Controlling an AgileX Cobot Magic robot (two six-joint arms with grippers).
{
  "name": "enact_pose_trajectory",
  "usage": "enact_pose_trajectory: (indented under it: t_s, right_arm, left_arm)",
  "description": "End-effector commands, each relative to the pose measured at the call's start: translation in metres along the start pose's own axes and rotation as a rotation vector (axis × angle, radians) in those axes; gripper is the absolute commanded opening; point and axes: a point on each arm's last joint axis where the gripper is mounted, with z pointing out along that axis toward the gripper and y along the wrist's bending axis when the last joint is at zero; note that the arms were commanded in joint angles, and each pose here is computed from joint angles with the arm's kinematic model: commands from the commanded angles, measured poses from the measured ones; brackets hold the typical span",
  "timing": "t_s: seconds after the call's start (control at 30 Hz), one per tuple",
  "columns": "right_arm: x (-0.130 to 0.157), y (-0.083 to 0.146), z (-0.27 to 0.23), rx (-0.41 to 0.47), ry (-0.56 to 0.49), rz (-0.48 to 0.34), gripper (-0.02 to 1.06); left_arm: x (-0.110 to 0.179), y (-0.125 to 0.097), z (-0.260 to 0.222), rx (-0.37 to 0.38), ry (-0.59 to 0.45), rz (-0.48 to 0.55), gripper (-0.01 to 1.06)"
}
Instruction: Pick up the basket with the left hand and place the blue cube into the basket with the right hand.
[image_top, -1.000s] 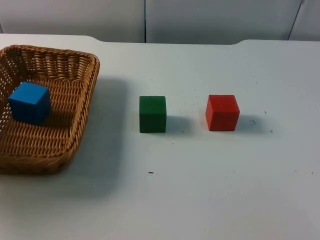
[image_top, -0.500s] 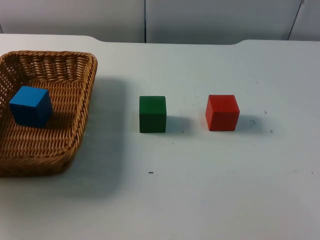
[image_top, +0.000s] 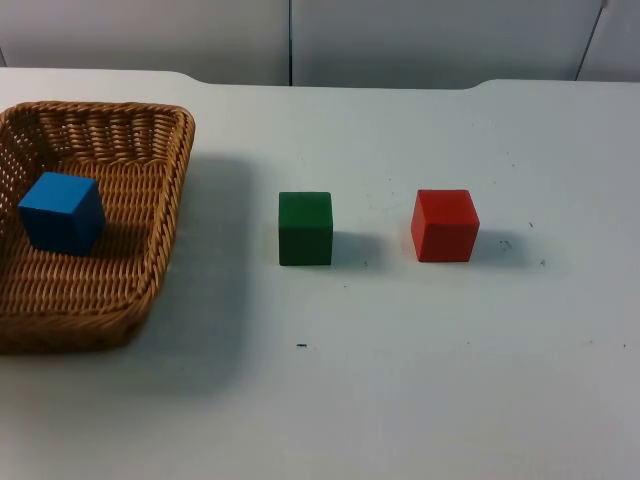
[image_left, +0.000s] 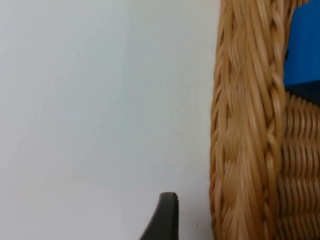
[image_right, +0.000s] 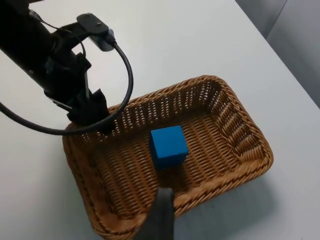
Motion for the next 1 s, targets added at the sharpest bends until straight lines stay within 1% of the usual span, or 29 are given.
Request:
enact_pose_trajectory:
  t_s: [0.0, 0.03, 0.1, 0.13, 0.17, 0.2, 0.3, 0.37, 0.5, 0.53, 0.63, 0.67, 0.7, 0.83, 0.87, 0.97]
  right_arm:
    - [-0.003, 0.0, -0.007, 0.002, -0.018, -0.01, 0.8]
    - [-0.003, 0.0, -0.007, 0.002, -0.018, -0.01, 0.8]
    - [-0.003, 0.0, -0.007, 0.002, -0.018, -0.011, 0.8]
    - [-0.003, 0.0, -0.007, 0.002, -0.018, -0.016, 0.8]
    - [-0.003, 0.0, -0.007, 0.002, -0.018, -0.016, 0.8]
    - [-0.003, 0.0, -0.007, 0.002, -0.018, -0.016, 0.79]
    - [-0.003, 0.0, -0.007, 0.003, -0.02, -0.019, 0.79]
    - [-0.003, 0.0, -0.007, 0.003, -0.02, -0.019, 0.79]
    - [-0.004, 0.0, -0.01, 0.007, -0.028, -0.027, 0.79]
    - [-0.004, 0.0, -0.01, 0.007, -0.028, -0.027, 0.79]
    - [-0.006, 0.003, -0.018, -0.01, -0.045, -0.032, 0.79]
    - [-0.009, 0.005, -0.026, -0.017, -0.065, -0.027, 0.79]
    - [-0.009, 0.005, -0.026, -0.017, -0.065, -0.027, 0.79]
    - [-0.015, 0.013, -0.051, -0.064, -0.122, -0.03, 0.79]
    - [-0.015, 0.013, -0.051, -0.064, -0.122, -0.03, 0.79]
    - [-0.017, 0.019, -0.076, -0.071, -0.146, -0.045, 0.79]
  left_arm:
    - [-0.009, -0.006, -0.012, -0.026, -0.077, -0.003, 0.77]
    - [-0.009, -0.006, -0.012, -0.026, -0.077, -0.003, 0.77]
    - [-0.014, -0.01, -0.023, -0.048, -0.124, 0.008, 0.77]
    - [-0.018, -0.013, -0.034, -0.074, -0.173, 0.011, 0.77]
    - [-0.018, -0.013, -0.034, -0.074, -0.173, 0.011, 0.77]
    - [-0.02, -0.016, -0.041, -0.082, -0.199, 0.019, 0.77]
    - [-0.025, -0.03, -0.068, -0.101, -0.289, 0.047, 0.77]
    - [-0.025, -0.034, -0.077, -0.107, -0.309, 0.052, 0.77]
    - [-0.02, -0.058, -0.121, -0.137, -0.406, 0.121, 0.77]
    - [-0.02, -0.058, -0.121, -0.137, -0.406, 0.121, 0.77]
    - [-0.008, -0.079, -0.157, -0.155, -0.483, 0.165, 0.77]
    - [0.001, -0.09, -0.176, -0.17, -0.52, 0.199, 0.77]
    - [0.001, -0.09, -0.176, -0.17, -0.52, 0.199, 0.77]
    - [0.032, -0.115, -0.218, -0.204, -0.608, 0.262, 0.77]
    - [0.032, -0.115, -0.218, -0.204, -0.608, 0.262, 0.77]
    - [0.059, -0.132, -0.243, -0.22, -0.683, 0.305, 0.77]
